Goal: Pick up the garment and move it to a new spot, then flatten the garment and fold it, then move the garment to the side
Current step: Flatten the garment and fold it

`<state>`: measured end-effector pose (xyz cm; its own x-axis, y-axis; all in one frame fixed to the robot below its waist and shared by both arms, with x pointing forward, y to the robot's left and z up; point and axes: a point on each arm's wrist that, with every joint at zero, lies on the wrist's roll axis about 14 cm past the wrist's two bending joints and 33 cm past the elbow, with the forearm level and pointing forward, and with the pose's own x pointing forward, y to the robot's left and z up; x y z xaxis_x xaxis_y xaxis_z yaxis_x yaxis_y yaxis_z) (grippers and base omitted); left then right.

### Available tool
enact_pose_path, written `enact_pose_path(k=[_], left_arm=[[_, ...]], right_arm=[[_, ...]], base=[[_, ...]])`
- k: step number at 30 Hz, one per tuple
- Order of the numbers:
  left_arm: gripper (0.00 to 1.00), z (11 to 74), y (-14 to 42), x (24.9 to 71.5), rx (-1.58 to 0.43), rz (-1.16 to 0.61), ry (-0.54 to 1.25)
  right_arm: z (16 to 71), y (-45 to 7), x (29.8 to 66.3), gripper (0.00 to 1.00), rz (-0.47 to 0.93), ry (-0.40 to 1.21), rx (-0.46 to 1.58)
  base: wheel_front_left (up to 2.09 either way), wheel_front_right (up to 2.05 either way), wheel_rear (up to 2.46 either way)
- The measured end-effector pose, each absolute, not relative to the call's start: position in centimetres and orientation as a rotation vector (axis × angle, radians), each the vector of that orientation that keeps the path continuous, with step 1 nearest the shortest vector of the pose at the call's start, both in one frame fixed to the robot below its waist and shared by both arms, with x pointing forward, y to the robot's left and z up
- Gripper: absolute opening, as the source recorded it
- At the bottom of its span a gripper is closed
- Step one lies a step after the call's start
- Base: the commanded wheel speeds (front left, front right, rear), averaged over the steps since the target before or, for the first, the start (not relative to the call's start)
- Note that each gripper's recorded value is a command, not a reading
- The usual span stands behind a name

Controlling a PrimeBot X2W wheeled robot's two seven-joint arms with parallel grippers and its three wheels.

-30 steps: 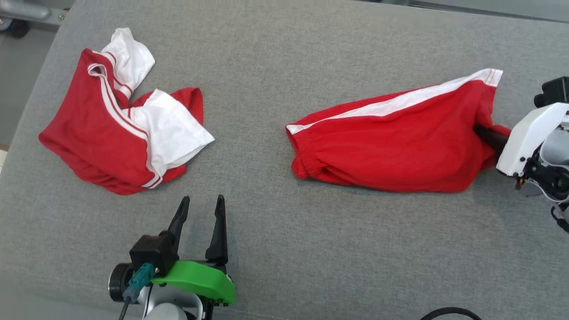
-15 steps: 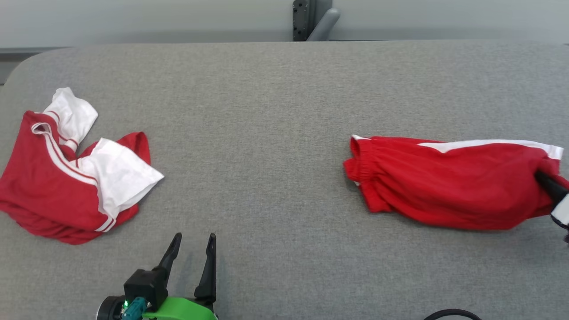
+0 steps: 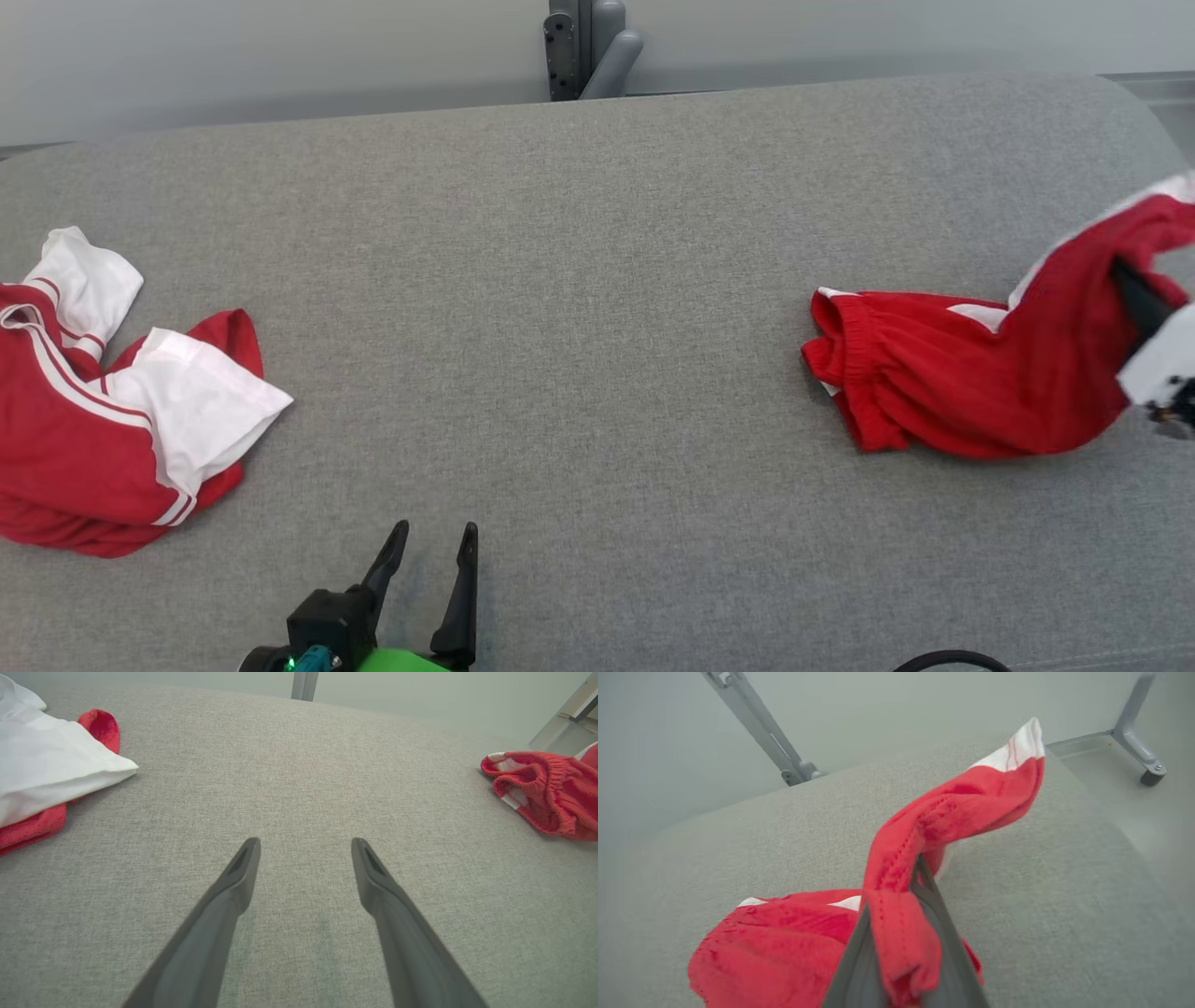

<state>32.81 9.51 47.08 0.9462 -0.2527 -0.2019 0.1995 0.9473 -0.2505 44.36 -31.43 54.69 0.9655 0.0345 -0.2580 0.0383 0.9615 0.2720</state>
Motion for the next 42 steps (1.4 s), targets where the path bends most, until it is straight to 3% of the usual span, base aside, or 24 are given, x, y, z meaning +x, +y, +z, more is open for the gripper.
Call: enact_pose_path(k=[8, 19, 20, 22, 27, 31, 36, 40, 41, 42], left_arm=[[1.0, 46.7, 9.2, 32.5, -0.252, -0.23, 0.243], [1.0, 46.0, 11.9, 32.4, -0.252, -0.142, 0.254], [1.0, 45.9, 11.9, 32.3, -0.255, -0.139, 0.256], [1.0, 45.9, 11.7, 32.3, -0.265, -0.141, 0.258], [1.0, 45.7, 11.5, 32.1, -0.273, -0.139, 0.262], [1.0, 45.8, 11.6, 31.7, -0.282, -0.132, 0.259], [1.0, 46.3, 11.9, 31.2, -0.286, -0.118, 0.239], [1.0, 46.5, 11.9, 30.6, -0.288, -0.114, 0.231], [1.0, 46.5, 11.8, 30.6, -0.286, -0.117, 0.229], [1.0, 46.6, 11.6, 30.6, -0.284, -0.124, 0.227]], right_arm=[[53.6, -17.7, 44.6, 0.0, 0.385, 0.377, 0.196], [51.0, -14.3, 42.8, 0.0, 0.509, 0.48, 0.102], [51.0, -14.3, 42.5, 0.26, 0.514, 0.484, 0.089], [50.9, -14.2, 42.0, 1.0, 0.527, 0.493, 0.081], [53.1, -14.1, 41.1, 1.0, 0.55, 0.43, 0.083], [56.8, -15.6, 40.6, 1.0, 0.522, 0.291, 0.102], [61.3, -21.6, 39.8, 1.0, 0.342, 0.07, 0.073], [61.2, -26.2, 37.4, 1.0, 0.153, -0.021, 0.095], [60.5, -27.2, 36.6, 0.8, 0.109, -0.023, 0.089], [59.7, -28.1, 35.9, 0.52, 0.064, -0.022, 0.097]], base=[[0.0, 0.0, 0.0], [0.0, 0.0, 0.0], [0.0, 0.0, 0.0], [0.0, 0.0, 0.0], [0.0, 0.0, 0.0], [0.0, 0.0, 0.0], [0.0, 0.0, 0.0], [0.0, 0.0, 0.0], [0.0, 0.0, 0.0], [0.0, 0.0, 0.0]])
